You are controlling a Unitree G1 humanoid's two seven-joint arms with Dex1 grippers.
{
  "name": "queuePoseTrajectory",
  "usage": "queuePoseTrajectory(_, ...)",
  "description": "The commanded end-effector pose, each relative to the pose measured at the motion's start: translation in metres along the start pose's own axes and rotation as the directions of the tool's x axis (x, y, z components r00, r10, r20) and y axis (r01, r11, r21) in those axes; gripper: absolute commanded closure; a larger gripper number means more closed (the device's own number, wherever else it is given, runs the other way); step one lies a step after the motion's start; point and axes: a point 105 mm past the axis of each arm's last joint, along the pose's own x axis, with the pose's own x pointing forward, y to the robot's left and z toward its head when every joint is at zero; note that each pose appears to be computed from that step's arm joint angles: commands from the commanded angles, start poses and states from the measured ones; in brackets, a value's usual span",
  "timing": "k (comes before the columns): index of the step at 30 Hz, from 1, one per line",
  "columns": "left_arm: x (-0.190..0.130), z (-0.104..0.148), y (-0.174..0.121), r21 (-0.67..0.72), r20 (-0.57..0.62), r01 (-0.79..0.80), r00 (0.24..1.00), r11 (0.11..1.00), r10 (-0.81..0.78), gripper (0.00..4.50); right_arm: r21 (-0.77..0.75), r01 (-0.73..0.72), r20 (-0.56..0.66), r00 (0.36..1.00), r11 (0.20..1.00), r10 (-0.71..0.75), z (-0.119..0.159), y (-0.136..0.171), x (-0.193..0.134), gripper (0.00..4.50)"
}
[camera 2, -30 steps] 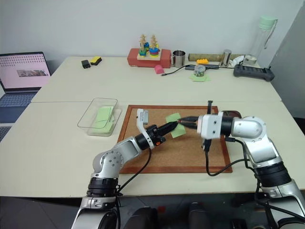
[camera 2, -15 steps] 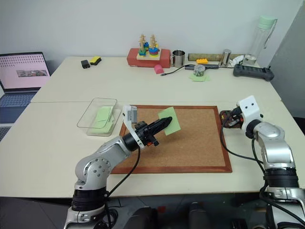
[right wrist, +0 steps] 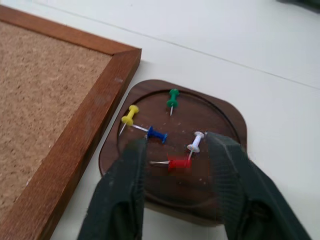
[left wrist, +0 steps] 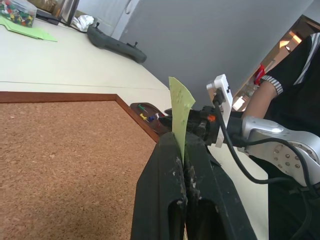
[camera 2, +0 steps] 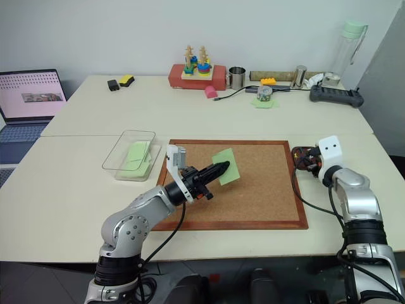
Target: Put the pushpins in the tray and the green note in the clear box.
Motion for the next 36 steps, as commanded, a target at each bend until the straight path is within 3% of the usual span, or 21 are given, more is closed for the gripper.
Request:
queuePoseTrajectory(1,0.000,0.017,-0.008,0.050,0.060,0.020,0.998,0.999,-0.023,4.50,0.014,0.016,0.094,0.995,1.000,-0.017,0.027,-0.009,-0.006,1.66)
queuePoseTrajectory(8,-0.003,0.024,-0.006,0.072,0.078,0.003,0.997,0.997,-0.009,4.50,0.004,-0.046,0.168,0.985,0.999,0.045,0.044,-0.001,-0.009,0.05)
queuePoseTrajectory(11,-0.014,0.041,-0.006,0.157,0.104,-0.043,0.994,0.987,0.027,4.50,-0.121,-0.260,0.259,0.923,0.958,0.284,0.076,0.031,-0.025,0.01)
queuePoseTrajectory(15,-0.036,0.065,0.004,0.283,0.155,-0.186,0.977,0.941,0.146,4.50,-0.346,-0.562,0.271,0.706,0.751,0.654,0.109,0.089,-0.063,0.01)
queuePoseTrajectory(19,-0.061,0.090,0.027,0.397,0.206,-0.375,0.926,0.837,0.317,4.50,-0.469,-0.669,0.209,0.551,0.577,0.808,0.132,0.123,-0.084,0.01)
queuePoseTrajectory(22,-0.082,0.116,0.048,0.485,0.249,-0.508,0.861,0.712,0.444,4.50,-0.499,-0.700,0.208,0.475,0.511,0.855,0.150,0.138,-0.091,0.01)
queuePoseTrajectory(26,-0.105,0.140,0.073,0.551,0.272,-0.606,0.780,0.574,0.564,4.50,-0.514,-0.724,0.186,0.430,0.461,0.883,0.156,0.148,-0.091,0.01)
queuePoseTrajectory(36,-0.129,0.136,0.137,0.544,0.236,-0.713,0.635,0.441,0.736,4.50,-0.495,-0.755,0.153,0.411,0.430,0.899,0.147,0.155,-0.091,0.01)
